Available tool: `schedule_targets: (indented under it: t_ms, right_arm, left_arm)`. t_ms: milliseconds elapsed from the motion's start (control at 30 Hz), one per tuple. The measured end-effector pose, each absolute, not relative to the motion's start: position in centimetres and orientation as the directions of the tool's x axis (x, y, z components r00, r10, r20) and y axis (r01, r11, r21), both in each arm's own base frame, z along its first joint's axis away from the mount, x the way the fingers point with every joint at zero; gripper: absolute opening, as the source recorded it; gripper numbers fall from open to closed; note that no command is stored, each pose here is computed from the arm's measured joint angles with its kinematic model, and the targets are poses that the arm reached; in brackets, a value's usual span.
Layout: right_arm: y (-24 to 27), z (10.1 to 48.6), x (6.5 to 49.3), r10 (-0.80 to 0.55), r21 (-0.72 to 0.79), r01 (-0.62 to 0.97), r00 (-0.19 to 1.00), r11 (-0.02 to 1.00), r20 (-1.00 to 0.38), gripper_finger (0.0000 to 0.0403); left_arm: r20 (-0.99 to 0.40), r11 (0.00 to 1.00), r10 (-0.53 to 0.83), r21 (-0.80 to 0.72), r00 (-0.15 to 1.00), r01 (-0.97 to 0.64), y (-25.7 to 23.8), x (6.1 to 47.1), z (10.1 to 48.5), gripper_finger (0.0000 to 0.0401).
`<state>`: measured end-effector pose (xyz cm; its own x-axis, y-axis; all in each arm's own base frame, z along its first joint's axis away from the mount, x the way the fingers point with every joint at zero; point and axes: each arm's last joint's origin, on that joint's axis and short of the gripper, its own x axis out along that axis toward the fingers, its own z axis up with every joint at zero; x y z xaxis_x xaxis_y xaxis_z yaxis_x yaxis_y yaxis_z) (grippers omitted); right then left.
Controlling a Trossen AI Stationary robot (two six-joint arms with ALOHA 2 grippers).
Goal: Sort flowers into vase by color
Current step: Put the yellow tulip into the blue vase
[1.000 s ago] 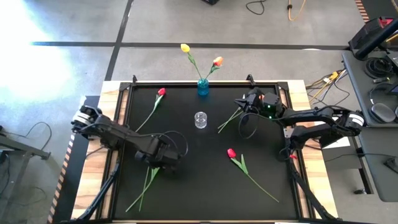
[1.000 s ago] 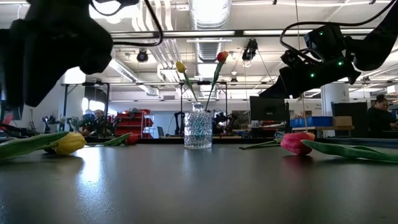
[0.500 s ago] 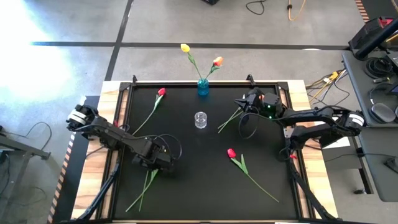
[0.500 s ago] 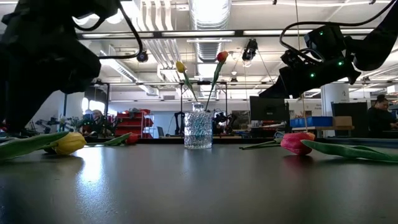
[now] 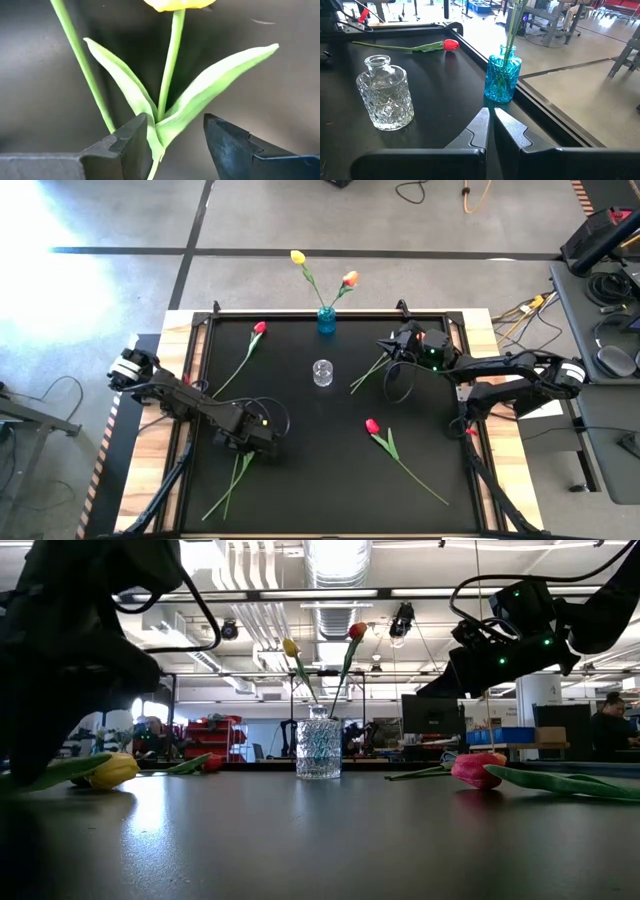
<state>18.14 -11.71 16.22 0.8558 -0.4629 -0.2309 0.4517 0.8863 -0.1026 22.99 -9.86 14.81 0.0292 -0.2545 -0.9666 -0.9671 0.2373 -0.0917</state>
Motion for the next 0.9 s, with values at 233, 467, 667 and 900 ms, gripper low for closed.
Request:
schedule_targets:
  t_ms: [233, 467, 667, 900]
  right_arm:
    - [-11.7, 16.2, 18.1, -0.463, -0.103, 0.452, 0.856, 0.886, -0.231, 0.0018]
    - [-11.7, 16.2, 18.1, -0.463, -0.103, 0.452, 0.856, 0.886, -0.230, 0.0018]
    - [-11.7, 16.3, 18.1, -0.464, -0.101, 0.453, 0.857, 0.886, -0.224, 0.0018]
    - [-11.7, 16.3, 18.1, -0.464, -0.101, 0.453, 0.857, 0.886, -0.224, 0.0018]
  left_arm:
    - [-0.963, 0.241, -0.265, -0.120, 0.054, -0.963, -9.8, 22.7, 14.0, 0.0159]
    - [-0.962, 0.272, -0.263, -0.147, 0.074, -0.951, -9.8, 22.9, 14.0, 0.0076]
    - [-0.962, 0.285, -0.255, -0.169, 0.096, -0.943, -9.8, 22.9, 14.4, 0.0006]
    - [-0.948, 0.306, -0.161, -0.312, 0.274, -0.899, -9.4, 23.4, 17.3, 0.0002]
